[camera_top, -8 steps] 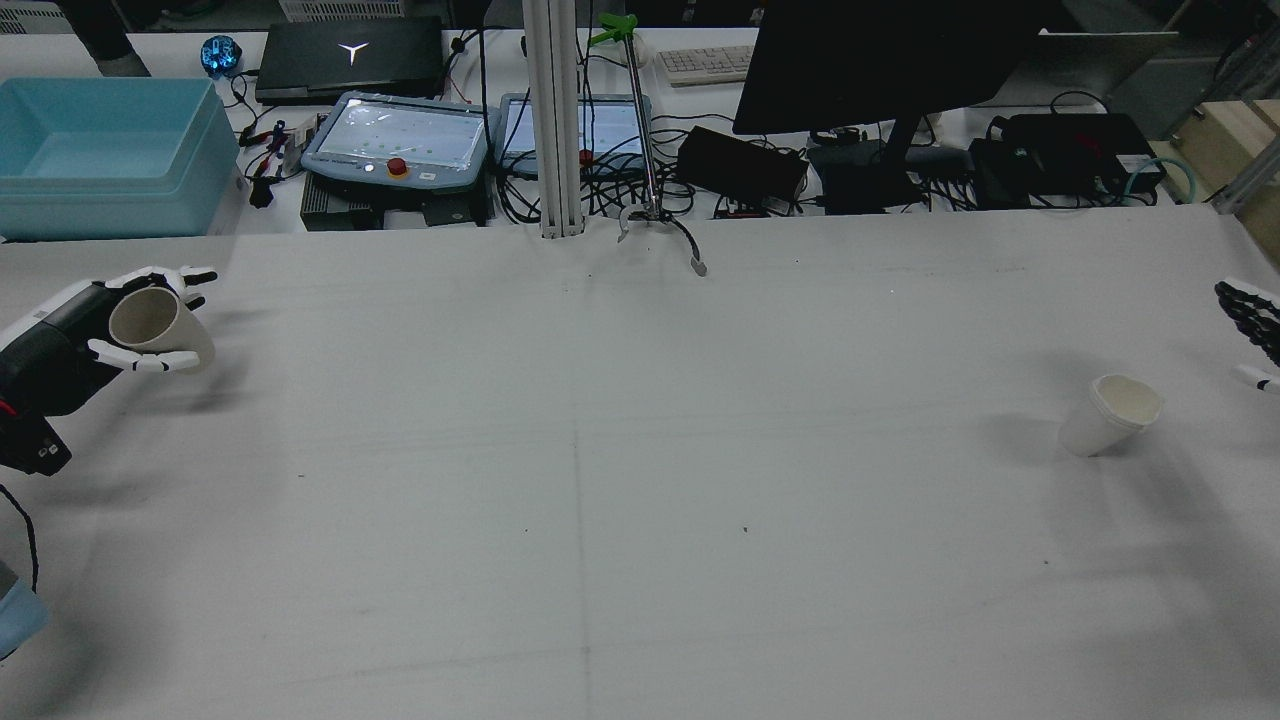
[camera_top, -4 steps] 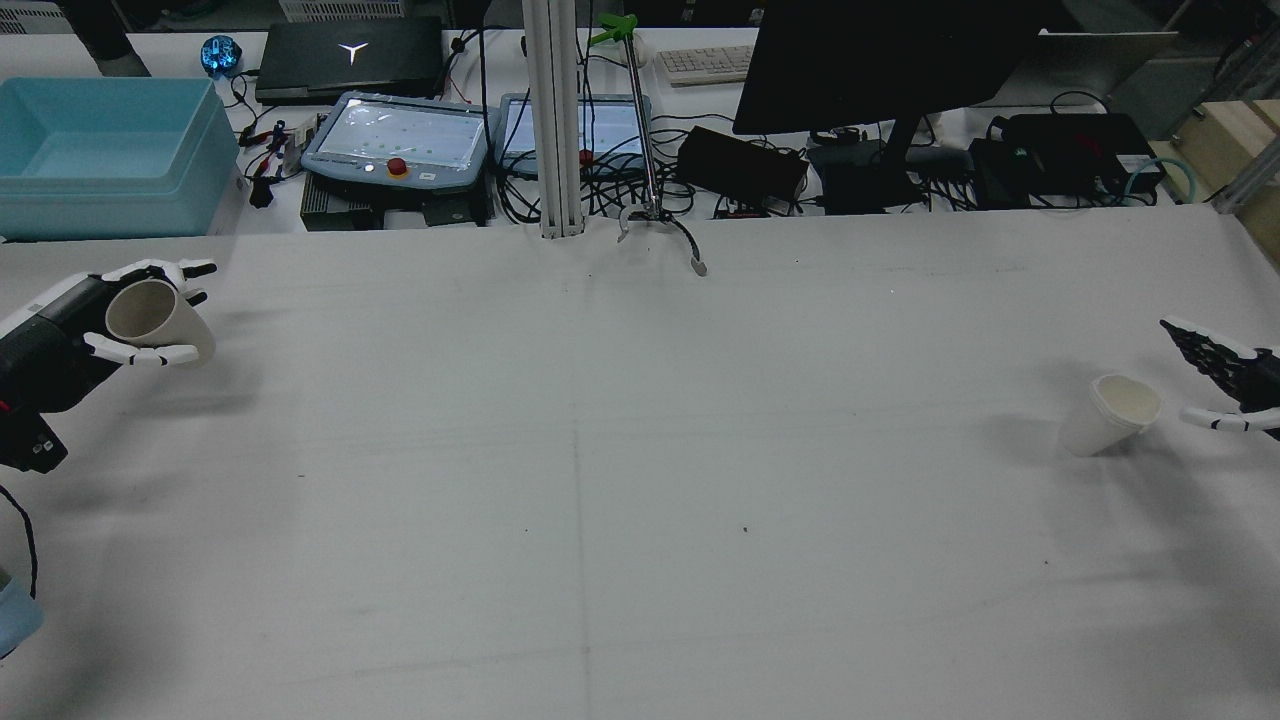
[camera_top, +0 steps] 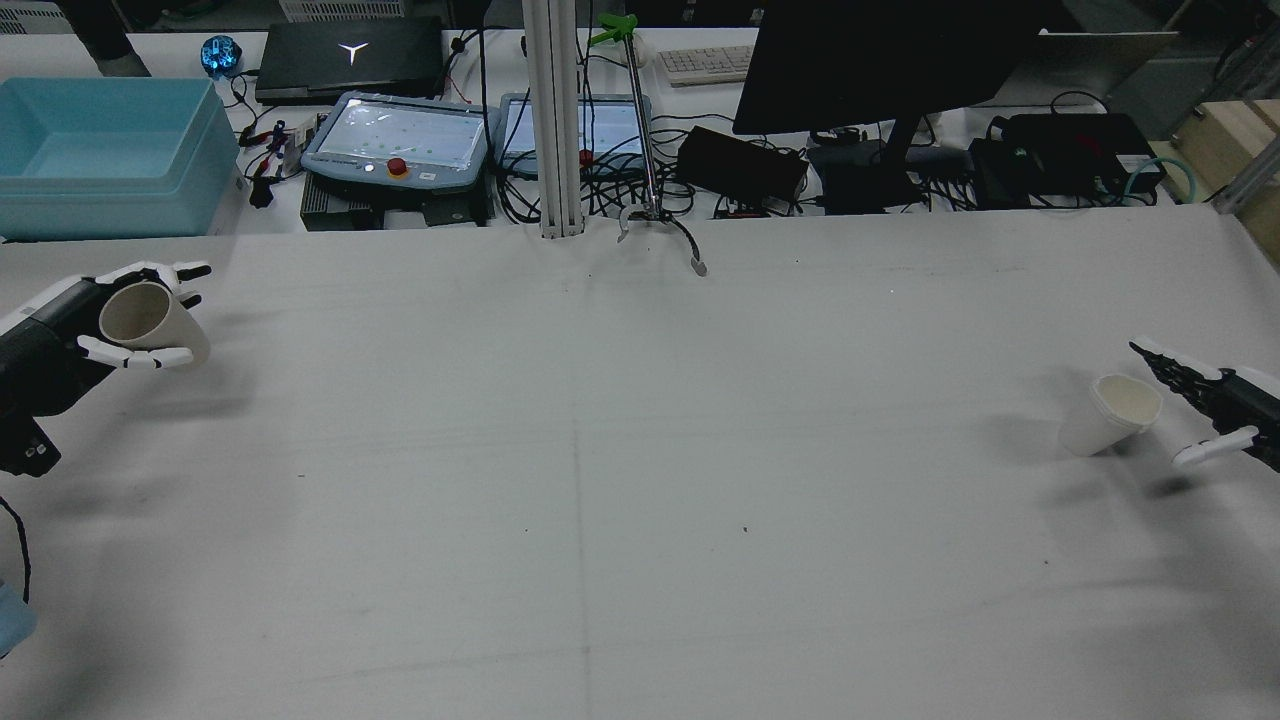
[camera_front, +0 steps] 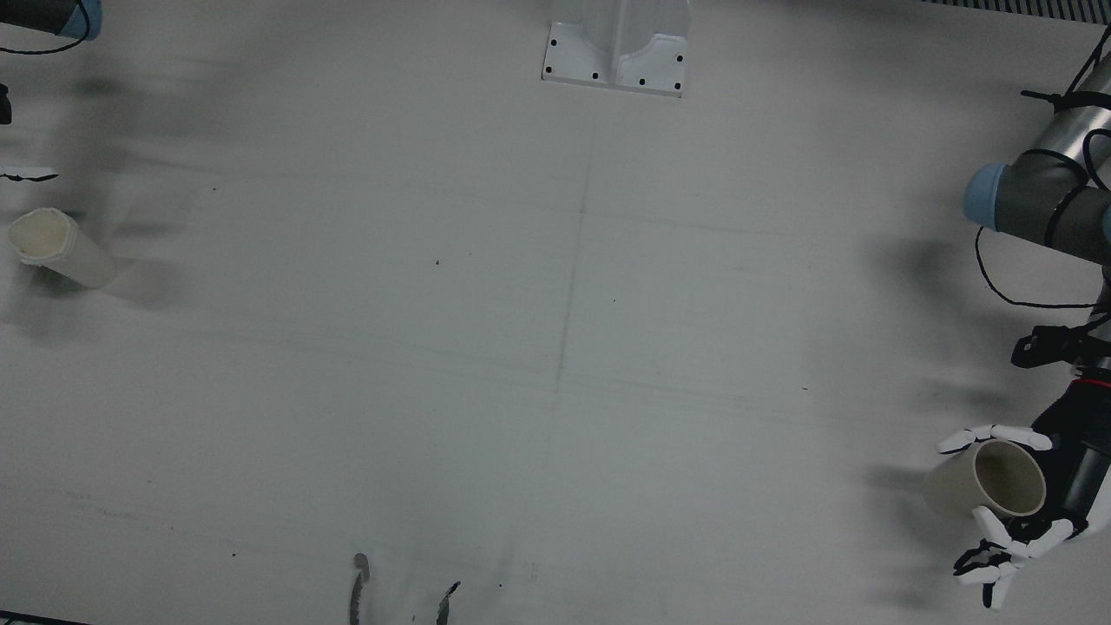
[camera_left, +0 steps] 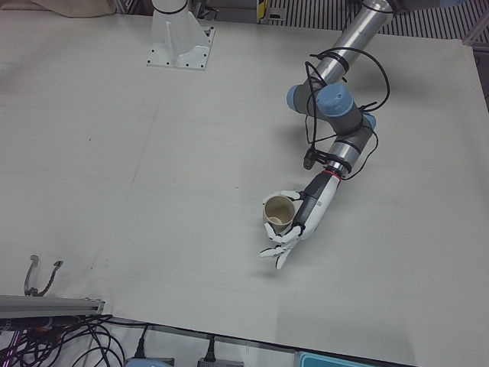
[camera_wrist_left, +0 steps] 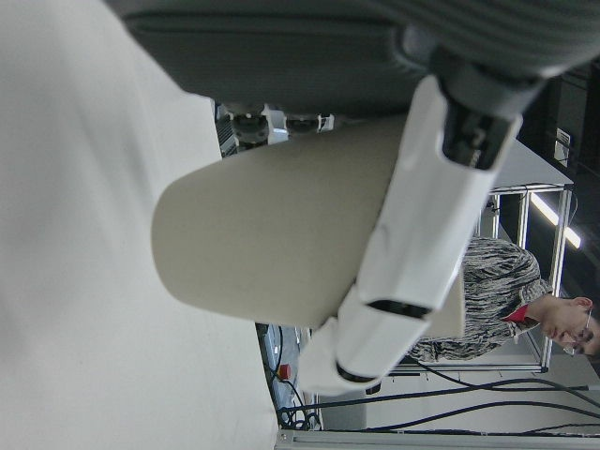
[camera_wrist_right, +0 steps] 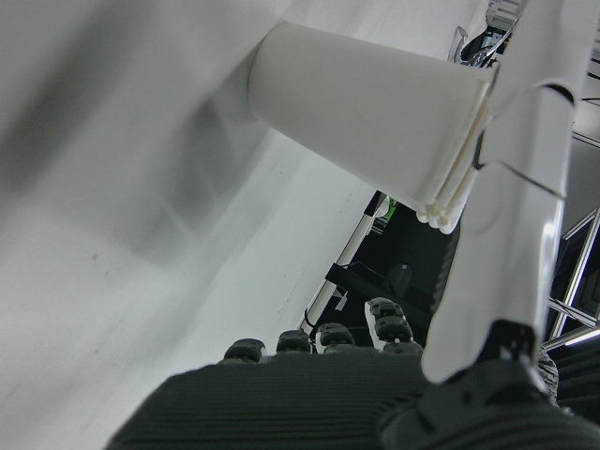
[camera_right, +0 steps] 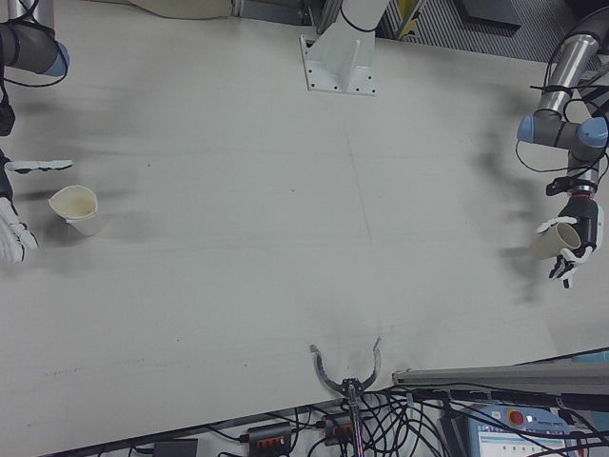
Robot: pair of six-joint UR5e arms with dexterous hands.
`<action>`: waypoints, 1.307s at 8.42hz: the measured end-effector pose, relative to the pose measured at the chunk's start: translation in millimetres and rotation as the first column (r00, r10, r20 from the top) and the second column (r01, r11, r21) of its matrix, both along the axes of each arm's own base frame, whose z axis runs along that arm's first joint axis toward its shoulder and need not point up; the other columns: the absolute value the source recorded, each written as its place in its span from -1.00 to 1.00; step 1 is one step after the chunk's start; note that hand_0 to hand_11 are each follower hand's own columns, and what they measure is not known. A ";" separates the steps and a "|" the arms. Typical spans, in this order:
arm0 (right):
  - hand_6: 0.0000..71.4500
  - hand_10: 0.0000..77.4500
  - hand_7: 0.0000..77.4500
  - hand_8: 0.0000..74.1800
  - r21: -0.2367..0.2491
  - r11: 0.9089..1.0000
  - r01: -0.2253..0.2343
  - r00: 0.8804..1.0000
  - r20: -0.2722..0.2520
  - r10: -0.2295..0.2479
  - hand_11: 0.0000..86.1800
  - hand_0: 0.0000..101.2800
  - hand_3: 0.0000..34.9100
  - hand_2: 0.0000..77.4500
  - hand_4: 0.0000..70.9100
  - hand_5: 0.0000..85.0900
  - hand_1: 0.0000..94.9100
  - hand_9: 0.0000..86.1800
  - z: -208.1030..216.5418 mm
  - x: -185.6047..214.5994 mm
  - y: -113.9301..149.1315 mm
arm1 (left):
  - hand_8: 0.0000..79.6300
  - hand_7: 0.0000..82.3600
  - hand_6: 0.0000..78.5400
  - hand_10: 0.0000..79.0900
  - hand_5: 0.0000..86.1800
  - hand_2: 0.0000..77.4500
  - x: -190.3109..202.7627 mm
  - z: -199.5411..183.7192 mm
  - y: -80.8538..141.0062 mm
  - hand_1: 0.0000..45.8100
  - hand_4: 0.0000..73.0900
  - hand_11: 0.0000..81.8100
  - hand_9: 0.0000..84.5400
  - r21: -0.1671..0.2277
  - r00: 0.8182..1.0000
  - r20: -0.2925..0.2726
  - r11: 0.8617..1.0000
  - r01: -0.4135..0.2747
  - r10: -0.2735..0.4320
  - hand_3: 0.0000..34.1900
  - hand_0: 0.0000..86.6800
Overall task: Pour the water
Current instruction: 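Reach the right hand to the other beige cup and grasp it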
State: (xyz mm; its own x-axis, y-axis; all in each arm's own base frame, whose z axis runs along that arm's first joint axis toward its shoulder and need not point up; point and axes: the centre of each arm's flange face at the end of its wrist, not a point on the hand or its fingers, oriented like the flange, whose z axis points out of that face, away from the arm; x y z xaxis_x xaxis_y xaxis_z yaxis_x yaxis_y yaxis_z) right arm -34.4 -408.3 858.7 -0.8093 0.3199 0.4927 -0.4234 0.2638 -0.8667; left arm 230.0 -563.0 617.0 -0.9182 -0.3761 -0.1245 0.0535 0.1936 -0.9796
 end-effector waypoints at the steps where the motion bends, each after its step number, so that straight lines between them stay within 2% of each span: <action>1: -0.86 -1.00 -0.97 -0.97 0.014 1.000 0.015 1.000 -0.019 -0.015 -0.99 0.09 -1.00 -0.97 -1.00 -0.83 -0.43 -0.99 -2.1 -8.7 -2.2 | -0.86 -0.55 -0.56 -0.81 0.27 -0.35 -1.5 2.5 1.8 0.40 -0.21 -0.61 -0.94 -0.002 1.000 0.001 1.000 0.001 -0.001 -0.99 0.86; 2: -0.86 -1.00 -0.97 -0.97 0.026 0.999 0.027 0.999 -0.032 -0.026 -0.99 0.09 -1.00 -0.97 -1.00 -0.83 -0.43 -0.99 -4.4 -16.7 -4.3 | -0.86 -0.56 -0.56 -0.81 0.28 -0.35 -3.2 5.7 3.9 0.40 -0.21 -0.61 -0.94 -0.004 1.000 0.002 1.000 0.001 -0.001 -0.99 0.86; 3: -0.79 -1.00 -0.99 -0.97 0.036 0.999 0.037 0.998 -0.042 -0.036 -0.99 0.13 -1.00 -0.45 -1.00 -0.80 -0.39 -0.99 -6.7 -23.2 -5.9 | -0.86 -0.56 -0.56 -0.81 0.28 -0.35 -5.1 9.5 6.4 0.40 -0.21 -0.61 -0.94 -0.004 1.000 0.003 1.000 0.002 -0.001 -0.99 0.86; 4: -0.79 -1.00 -0.99 -0.97 0.050 0.998 0.045 0.998 -0.048 -0.043 -0.99 0.13 -1.00 -0.45 -1.00 -0.80 -0.39 -0.99 -10.8 -30.2 -10.6 | -0.86 -0.56 -0.56 -0.81 0.28 -0.35 -6.5 12.1 8.2 0.40 -0.21 -0.61 -0.94 -0.004 1.000 0.002 1.000 0.002 -0.002 -0.99 0.86; 5: -0.76 -1.00 -0.97 -0.94 0.063 0.997 0.053 0.997 -0.052 -0.050 -0.99 0.18 -1.00 -0.38 -1.00 -0.80 -0.31 -0.99 -15.4 -37.9 -15.9 | -0.86 -0.56 -0.56 -0.81 0.28 -0.35 -7.3 13.7 9.3 0.40 -0.21 -0.61 -0.94 -0.004 1.000 0.002 1.000 0.002 -0.002 -0.99 0.86; 7: -0.71 -1.00 -0.97 -0.91 0.080 0.996 0.045 0.998 -0.044 -0.042 -0.99 0.20 -1.00 -0.32 -1.00 -0.77 -0.31 -0.99 -23.2 -52.4 -24.1 | -0.86 -0.56 -0.56 -0.81 0.28 -0.35 -9.1 17.2 11.5 0.40 -0.21 -0.61 -0.94 -0.006 1.000 0.000 1.000 0.002 -0.002 -0.99 0.86; 8: -0.66 -1.00 -0.68 -0.91 0.084 0.996 0.035 0.999 -0.037 -0.032 -0.99 0.23 -1.00 -0.28 -1.00 -0.77 -0.26 -0.99 -26.4 -60.8 -25.7 | -0.86 -0.56 -0.56 -0.81 0.28 -0.35 -11.5 20.9 13.9 0.40 -0.21 -0.61 -0.94 -0.011 1.000 -0.001 1.000 0.003 -0.003 -0.99 0.86; 9: -0.57 -1.00 -0.49 -0.87 0.084 0.996 0.025 0.999 -0.031 -0.022 -0.99 0.36 -1.00 -0.07 -0.88 -0.73 -0.17 -0.85 -27.9 -67.7 -25.9 | -0.86 -0.56 -0.56 -0.81 0.28 -0.35 -13.8 24.7 16.5 0.40 -0.21 -0.61 -0.94 -0.015 1.000 -0.003 1.000 0.003 -0.003 -0.99 0.86; 10: -0.16 -1.00 -0.06 -0.28 0.084 0.996 0.017 1.000 -0.028 -0.015 -0.99 0.58 -1.00 0.45 -0.23 -0.63 -0.46 -0.30 -28.6 -72.8 -25.7 | -0.86 -0.56 -0.56 -0.81 0.28 -0.35 -16.4 27.8 19.6 0.40 -0.21 -0.61 -0.94 -0.019 1.000 -0.004 1.000 0.003 -0.003 -0.99 0.86; 11: 0.08 -1.00 0.15 0.03 0.083 0.996 0.010 1.000 -0.024 -0.008 -0.97 0.58 -1.00 1.00 -0.25 -0.58 -0.29 -0.04 -29.2 -75.3 -25.8 | -0.86 -0.56 -0.56 -0.81 0.28 -0.35 -18.7 28.4 21.9 0.40 -0.21 -0.61 -0.94 -0.019 1.000 -0.006 1.000 0.004 -0.004 -0.99 0.86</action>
